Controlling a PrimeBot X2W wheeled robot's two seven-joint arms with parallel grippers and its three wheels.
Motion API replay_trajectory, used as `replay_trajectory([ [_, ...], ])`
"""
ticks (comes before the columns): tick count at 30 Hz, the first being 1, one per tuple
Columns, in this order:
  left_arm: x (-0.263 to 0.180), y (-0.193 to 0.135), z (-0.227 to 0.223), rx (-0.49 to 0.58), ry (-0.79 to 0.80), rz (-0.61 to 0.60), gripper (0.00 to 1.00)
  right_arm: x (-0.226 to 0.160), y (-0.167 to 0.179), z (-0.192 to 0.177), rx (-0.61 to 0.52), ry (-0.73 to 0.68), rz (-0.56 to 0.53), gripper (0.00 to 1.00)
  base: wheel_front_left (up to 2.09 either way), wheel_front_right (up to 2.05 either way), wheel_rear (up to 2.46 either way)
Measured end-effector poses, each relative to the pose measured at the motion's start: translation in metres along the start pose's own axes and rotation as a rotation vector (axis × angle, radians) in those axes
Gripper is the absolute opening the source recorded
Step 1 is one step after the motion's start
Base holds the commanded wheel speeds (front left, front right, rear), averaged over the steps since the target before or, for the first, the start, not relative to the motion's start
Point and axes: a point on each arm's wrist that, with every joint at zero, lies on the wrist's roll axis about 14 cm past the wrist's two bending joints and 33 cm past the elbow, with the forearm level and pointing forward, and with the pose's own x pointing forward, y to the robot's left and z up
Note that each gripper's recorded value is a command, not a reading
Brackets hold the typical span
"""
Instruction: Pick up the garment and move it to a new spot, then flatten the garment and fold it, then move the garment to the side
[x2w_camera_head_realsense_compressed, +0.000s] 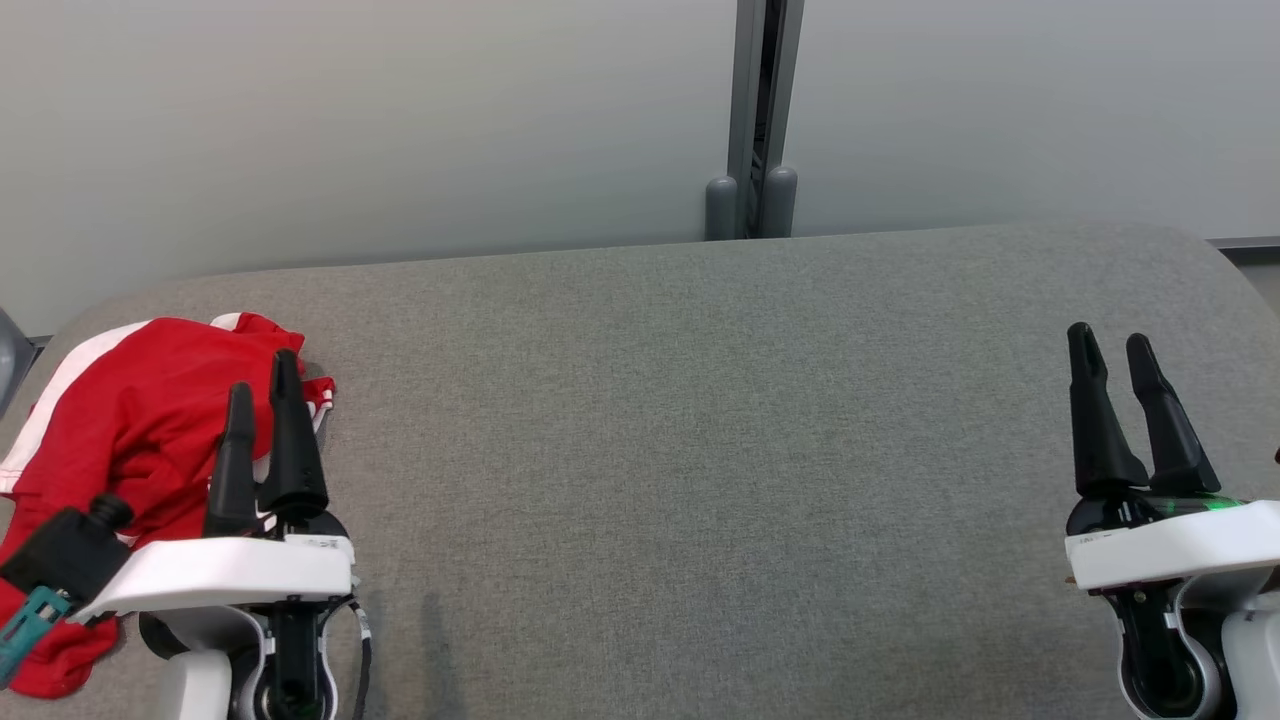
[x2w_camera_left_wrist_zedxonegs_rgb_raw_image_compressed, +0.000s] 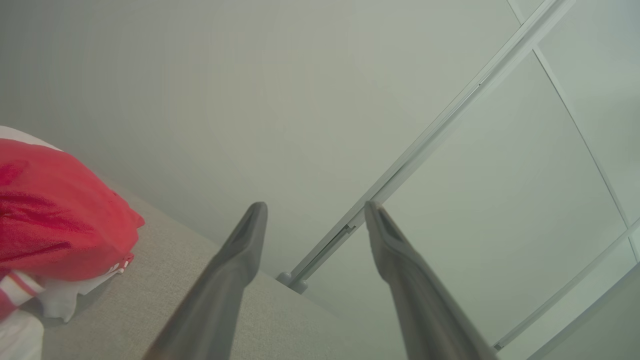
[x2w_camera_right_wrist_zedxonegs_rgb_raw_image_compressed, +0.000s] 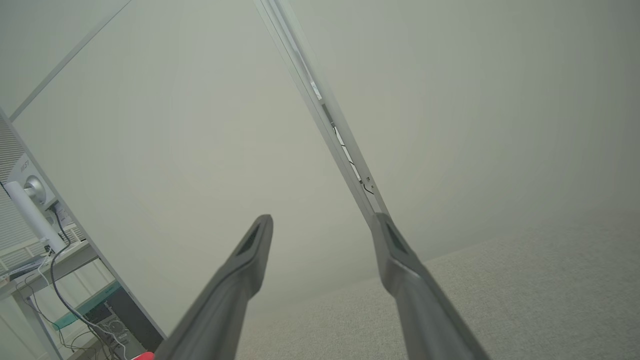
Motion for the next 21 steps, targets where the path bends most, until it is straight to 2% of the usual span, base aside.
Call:
replay_trajectory([
  [5,-0.005,-0.01,-0.014,0.109,0.027,-0.013,1.0,-0.002,0.007,-0.003,-0.097,0.01,0.028,1.0,0.0,0.0,0.0],
  [13,-0.015,-0.013,-0.044,0.308,0.093,-0.026,1.0,-0.004,0.008,-0.007,-0.17,0.008,0.028,1.0,0.0,0.0,0.0],
  [21,-0.024,-0.006,-0.064,0.399,0.14,-0.019,1.0,-0.009,0.006,-0.024,-0.202,0.045,0.023,1.0,0.0,0.0,0.0],
])
